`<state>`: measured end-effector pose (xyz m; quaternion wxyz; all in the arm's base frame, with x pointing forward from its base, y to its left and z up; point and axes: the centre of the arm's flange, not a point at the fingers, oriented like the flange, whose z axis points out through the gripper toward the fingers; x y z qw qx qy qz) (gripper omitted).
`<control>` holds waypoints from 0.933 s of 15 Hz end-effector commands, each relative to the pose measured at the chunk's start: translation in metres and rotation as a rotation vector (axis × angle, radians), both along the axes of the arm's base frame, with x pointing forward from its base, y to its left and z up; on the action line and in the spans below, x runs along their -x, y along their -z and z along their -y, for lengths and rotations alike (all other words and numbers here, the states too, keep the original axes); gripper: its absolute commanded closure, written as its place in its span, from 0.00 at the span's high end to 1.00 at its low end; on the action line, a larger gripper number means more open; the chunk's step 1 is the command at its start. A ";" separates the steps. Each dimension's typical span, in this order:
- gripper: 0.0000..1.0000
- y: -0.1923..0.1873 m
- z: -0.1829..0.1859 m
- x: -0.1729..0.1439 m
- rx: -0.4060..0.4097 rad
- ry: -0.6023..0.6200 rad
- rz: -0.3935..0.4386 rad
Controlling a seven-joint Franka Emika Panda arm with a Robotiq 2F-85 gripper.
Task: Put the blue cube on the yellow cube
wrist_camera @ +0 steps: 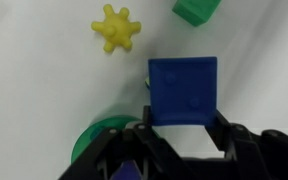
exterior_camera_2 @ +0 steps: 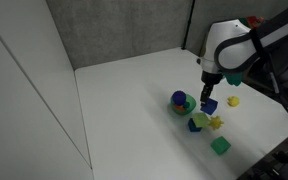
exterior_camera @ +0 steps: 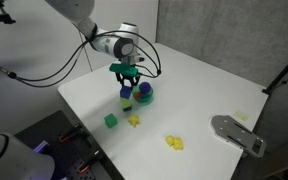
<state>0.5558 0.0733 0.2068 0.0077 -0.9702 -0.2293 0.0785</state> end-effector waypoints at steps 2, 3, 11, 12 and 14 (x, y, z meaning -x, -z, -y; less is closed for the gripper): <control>0.31 0.003 -0.009 0.017 0.071 -0.075 -0.009; 0.31 0.006 -0.010 0.018 0.083 -0.087 -0.006; 0.31 0.022 -0.026 0.016 0.112 -0.179 0.013; 0.31 0.024 -0.028 0.016 0.114 -0.188 0.016; 0.31 0.028 -0.032 0.014 0.120 -0.203 0.028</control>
